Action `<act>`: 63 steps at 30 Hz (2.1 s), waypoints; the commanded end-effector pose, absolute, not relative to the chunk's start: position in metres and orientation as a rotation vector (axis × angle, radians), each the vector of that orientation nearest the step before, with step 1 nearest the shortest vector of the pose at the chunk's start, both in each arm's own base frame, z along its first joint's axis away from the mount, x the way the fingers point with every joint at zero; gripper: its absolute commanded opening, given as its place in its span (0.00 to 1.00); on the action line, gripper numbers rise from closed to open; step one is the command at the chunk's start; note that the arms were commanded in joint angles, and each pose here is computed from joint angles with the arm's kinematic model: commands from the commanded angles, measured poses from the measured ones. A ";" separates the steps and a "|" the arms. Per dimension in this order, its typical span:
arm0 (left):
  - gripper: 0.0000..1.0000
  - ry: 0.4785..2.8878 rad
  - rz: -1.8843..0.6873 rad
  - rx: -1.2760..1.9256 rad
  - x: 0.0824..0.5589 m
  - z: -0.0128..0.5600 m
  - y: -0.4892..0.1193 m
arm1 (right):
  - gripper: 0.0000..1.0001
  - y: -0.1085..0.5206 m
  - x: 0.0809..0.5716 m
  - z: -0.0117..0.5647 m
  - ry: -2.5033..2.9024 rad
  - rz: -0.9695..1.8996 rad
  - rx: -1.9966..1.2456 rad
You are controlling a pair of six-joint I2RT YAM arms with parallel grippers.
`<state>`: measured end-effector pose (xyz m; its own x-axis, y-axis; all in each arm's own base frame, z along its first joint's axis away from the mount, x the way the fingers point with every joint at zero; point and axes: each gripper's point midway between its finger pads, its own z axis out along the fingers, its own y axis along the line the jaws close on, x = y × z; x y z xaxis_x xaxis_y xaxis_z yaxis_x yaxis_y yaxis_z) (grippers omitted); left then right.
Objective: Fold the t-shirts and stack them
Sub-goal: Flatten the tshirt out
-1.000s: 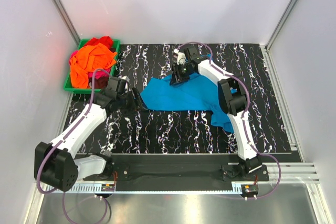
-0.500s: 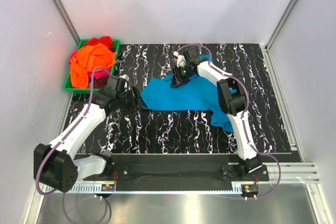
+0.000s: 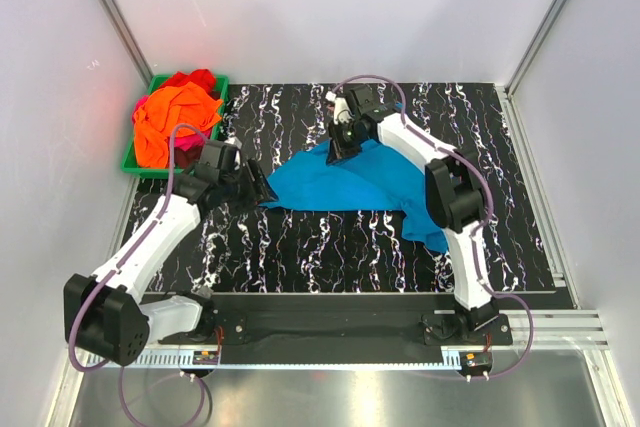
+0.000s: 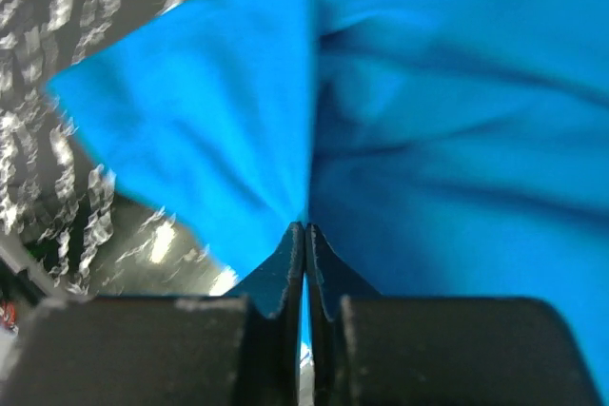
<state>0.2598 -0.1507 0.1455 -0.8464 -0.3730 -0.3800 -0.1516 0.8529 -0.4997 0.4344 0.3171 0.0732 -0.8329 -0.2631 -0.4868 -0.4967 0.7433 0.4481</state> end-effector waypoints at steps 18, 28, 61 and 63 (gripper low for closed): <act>0.62 2.470 -0.644 -0.327 0.254 0.135 -0.140 | 0.11 0.341 0.202 0.087 2.627 0.792 -0.792; 0.52 2.580 -0.439 -0.192 0.260 0.119 -0.189 | 0.43 0.238 0.219 0.139 2.606 0.333 -0.054; 0.47 2.861 0.110 -0.389 0.287 0.039 -0.261 | 0.37 0.141 0.229 0.131 2.601 0.174 0.089; 0.47 2.851 0.114 -0.382 0.289 0.038 -0.261 | 0.37 0.140 0.226 0.130 2.603 0.180 0.091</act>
<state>0.2720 -0.2558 0.0256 -0.9519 -0.2334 -0.1985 -0.2505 0.9659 0.0658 0.2244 0.1428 0.1233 -0.8780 0.0978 -0.4686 0.0393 0.9903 0.1330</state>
